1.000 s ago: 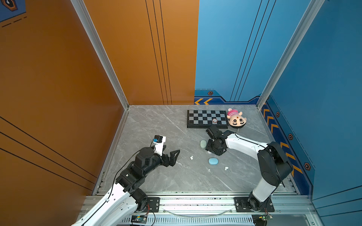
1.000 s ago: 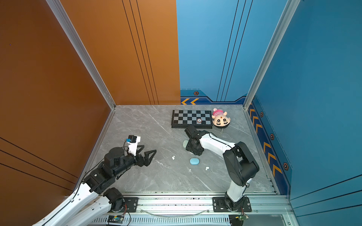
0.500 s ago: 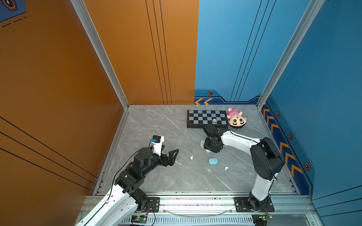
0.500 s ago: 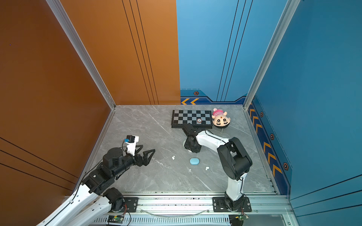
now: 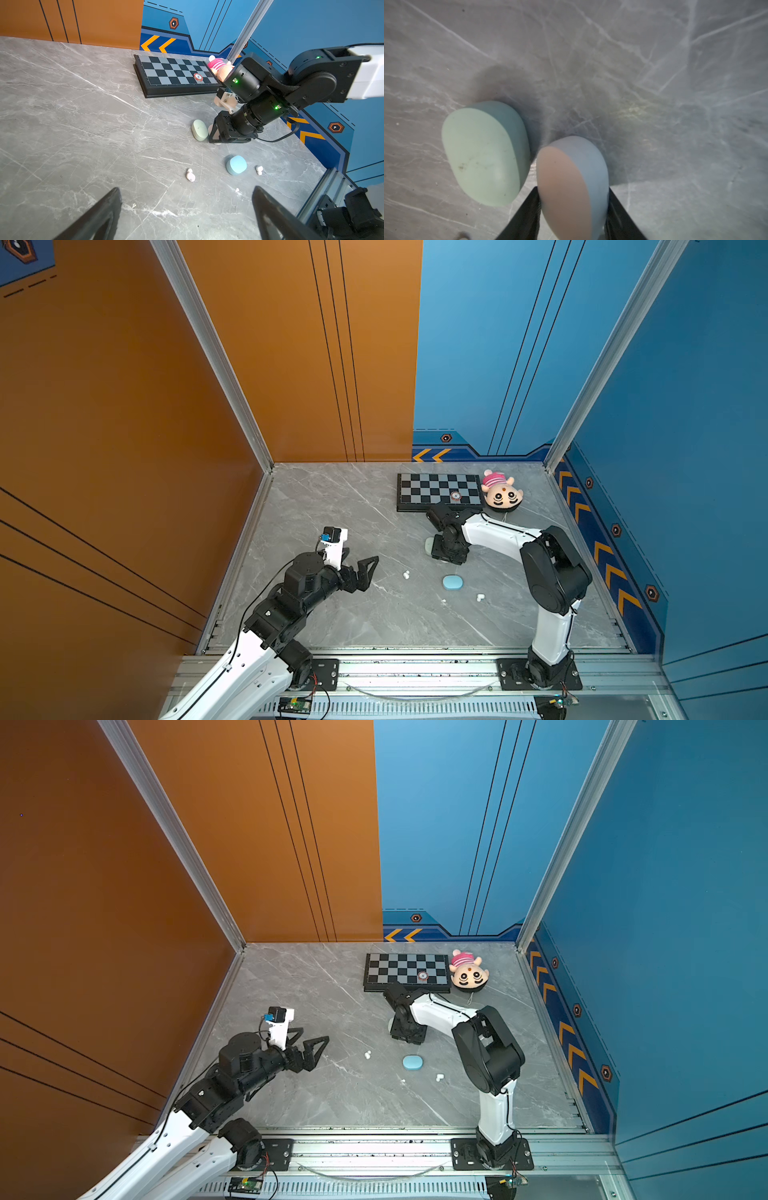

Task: Insert the wireless bluetooth earbuds into the charging case
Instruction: 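Close the right gripper on the white case and adjust the grip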

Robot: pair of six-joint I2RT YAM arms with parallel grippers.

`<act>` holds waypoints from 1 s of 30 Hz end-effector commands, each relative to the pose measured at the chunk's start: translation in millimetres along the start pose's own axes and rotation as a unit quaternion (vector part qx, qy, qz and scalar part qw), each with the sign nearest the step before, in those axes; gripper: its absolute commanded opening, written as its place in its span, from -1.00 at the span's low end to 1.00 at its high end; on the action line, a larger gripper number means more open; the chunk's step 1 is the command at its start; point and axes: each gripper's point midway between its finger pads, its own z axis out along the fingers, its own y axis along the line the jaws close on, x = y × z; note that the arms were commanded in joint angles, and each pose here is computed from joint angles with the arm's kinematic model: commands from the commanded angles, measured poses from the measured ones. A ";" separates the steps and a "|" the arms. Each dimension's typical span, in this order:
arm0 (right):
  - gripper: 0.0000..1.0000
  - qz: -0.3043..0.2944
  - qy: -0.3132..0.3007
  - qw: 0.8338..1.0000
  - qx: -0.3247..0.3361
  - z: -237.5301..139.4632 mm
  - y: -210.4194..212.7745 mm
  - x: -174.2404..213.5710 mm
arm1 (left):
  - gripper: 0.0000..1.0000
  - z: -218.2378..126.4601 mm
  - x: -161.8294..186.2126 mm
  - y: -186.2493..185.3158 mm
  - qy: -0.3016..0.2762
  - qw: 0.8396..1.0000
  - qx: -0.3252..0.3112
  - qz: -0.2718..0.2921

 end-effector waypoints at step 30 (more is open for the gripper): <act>0.13 -0.200 0.045 0.979 0.023 -20.8 0.1 1.3 | 0.96 -0.9 -1.0 3.4 -0.004 1.000 0.000 -0.011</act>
